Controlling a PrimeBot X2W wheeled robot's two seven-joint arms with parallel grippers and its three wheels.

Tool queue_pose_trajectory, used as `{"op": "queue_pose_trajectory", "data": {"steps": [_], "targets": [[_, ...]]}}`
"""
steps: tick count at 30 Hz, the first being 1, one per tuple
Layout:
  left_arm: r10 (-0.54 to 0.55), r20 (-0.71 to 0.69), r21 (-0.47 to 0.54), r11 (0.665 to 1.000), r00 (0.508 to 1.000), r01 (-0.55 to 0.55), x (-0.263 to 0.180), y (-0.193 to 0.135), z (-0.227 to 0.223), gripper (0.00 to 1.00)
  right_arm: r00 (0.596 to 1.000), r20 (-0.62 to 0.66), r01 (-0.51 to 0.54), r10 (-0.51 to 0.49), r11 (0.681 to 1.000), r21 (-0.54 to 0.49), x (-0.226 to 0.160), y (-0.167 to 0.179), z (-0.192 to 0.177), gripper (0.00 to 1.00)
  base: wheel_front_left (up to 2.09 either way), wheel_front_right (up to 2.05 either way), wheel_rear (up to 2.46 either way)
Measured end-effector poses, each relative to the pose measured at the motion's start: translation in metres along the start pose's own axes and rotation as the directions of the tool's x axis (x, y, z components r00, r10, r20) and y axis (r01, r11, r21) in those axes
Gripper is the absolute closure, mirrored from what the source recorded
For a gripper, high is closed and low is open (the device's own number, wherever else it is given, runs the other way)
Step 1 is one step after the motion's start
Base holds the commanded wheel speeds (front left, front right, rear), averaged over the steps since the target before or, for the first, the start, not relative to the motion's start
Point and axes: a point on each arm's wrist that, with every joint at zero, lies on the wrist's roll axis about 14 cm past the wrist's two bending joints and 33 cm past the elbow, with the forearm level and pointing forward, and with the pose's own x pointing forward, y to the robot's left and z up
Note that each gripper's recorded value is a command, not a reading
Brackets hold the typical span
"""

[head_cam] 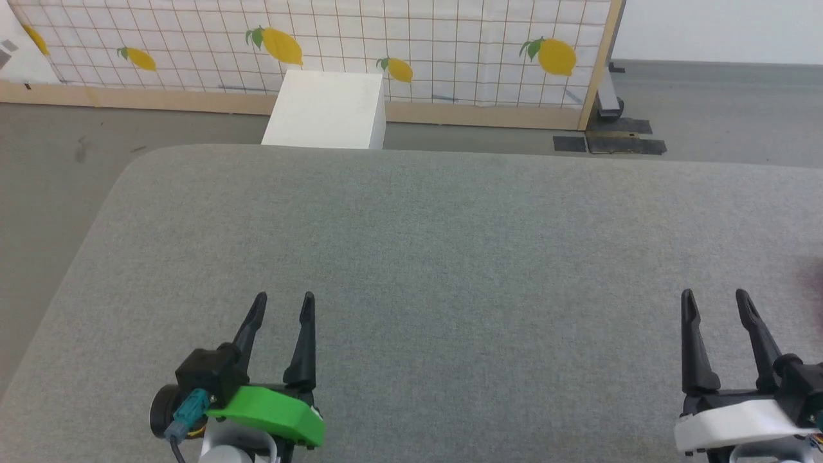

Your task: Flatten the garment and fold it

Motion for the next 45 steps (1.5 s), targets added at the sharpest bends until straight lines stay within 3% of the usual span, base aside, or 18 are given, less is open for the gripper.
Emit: {"op": "queue_pose_trajectory", "data": {"steps": [29, 30, 45], "targets": [[0.028, -0.009, -0.003, 1.000, 1.000, -0.028, -0.0057, 0.0047, -0.0025, 0.00, 1.000, -0.008, 0.002, -0.002, 1.000, 0.022, -0.0082, 0.0005, -0.0021, 0.00, 0.00, 0.00, 0.00], [0.028, -0.009, -0.002, 1.000, 1.000, -0.028, -0.0058, 0.0049, -0.0026, 1.00, 1.000, -0.009, 0.001, -0.001, 1.000, 0.022, -0.0081, 0.0006, -0.0022, 1.00, 0.00, 0.00, 0.00], [0.027, -0.010, -0.001, 1.000, 1.000, -0.027, -0.0057, 0.0048, -0.0027, 1.00, 1.000, -0.010, 0.003, -0.002, 1.000, 0.021, -0.0082, 0.0001, -0.0024, 1.00, 0.00, 0.00, 0.00]]}}
